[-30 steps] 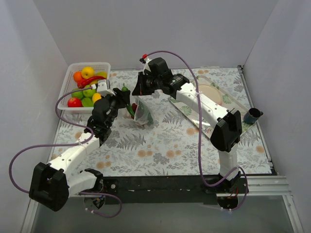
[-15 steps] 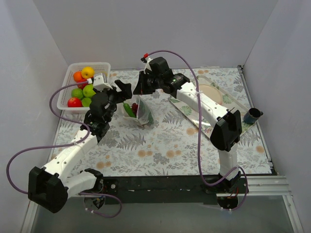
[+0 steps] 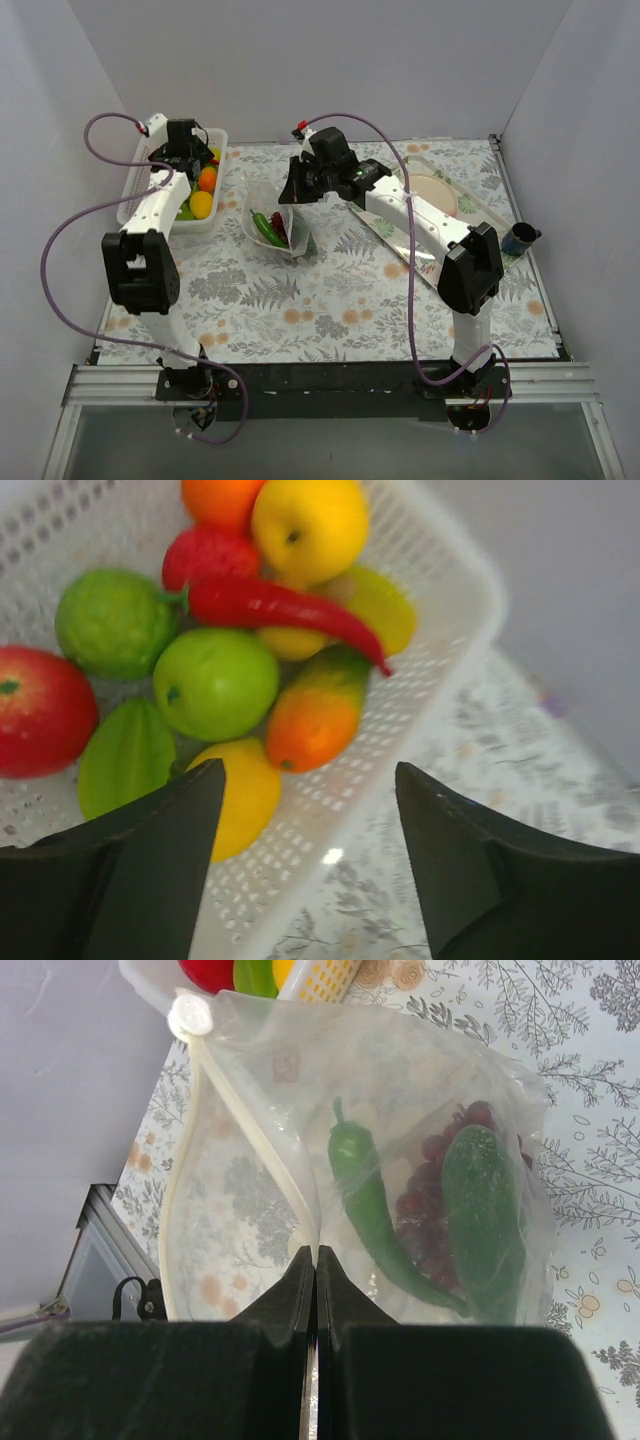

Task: Place the food in the zip-top bag and seal the zipper
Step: Place the fake vegetable in the zipper food storage bag, then pick up the fake fruit from the bin.

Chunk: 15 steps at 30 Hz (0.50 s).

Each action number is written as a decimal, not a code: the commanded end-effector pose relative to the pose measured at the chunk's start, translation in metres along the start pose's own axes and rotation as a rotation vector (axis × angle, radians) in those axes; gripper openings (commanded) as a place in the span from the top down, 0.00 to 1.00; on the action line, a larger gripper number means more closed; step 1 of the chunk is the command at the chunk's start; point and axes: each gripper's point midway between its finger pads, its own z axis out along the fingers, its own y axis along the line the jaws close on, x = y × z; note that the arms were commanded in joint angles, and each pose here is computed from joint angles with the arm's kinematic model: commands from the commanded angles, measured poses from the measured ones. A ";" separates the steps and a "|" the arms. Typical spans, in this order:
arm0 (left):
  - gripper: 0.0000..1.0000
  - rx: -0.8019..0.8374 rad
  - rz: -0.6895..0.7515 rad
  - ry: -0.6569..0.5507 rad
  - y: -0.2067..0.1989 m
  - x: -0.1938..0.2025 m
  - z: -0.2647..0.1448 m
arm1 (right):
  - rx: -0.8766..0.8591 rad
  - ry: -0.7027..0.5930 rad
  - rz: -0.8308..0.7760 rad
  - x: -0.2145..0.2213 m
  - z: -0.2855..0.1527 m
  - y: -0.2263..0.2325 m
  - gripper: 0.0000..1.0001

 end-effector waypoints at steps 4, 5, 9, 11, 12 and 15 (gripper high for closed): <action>0.28 -0.098 -0.001 0.239 0.007 0.061 0.045 | -0.062 -0.096 -0.078 -0.025 -0.029 0.025 0.99; 0.27 -0.102 -0.004 0.248 0.006 0.064 0.049 | -0.060 -0.089 -0.076 -0.023 -0.028 0.024 0.99; 0.27 -0.118 -0.033 0.255 0.001 0.070 0.065 | -0.066 -0.080 -0.077 -0.018 -0.027 0.022 0.99; 0.26 -0.149 -0.066 0.248 0.013 0.066 0.077 | -0.065 -0.079 -0.079 -0.017 -0.028 0.022 0.99; 0.26 -0.152 -0.068 0.257 0.013 0.069 0.079 | -0.062 -0.077 -0.080 -0.016 -0.028 0.021 0.99; 0.26 -0.137 -0.082 0.282 0.010 0.079 0.085 | -0.062 -0.078 -0.084 -0.017 -0.029 0.021 0.99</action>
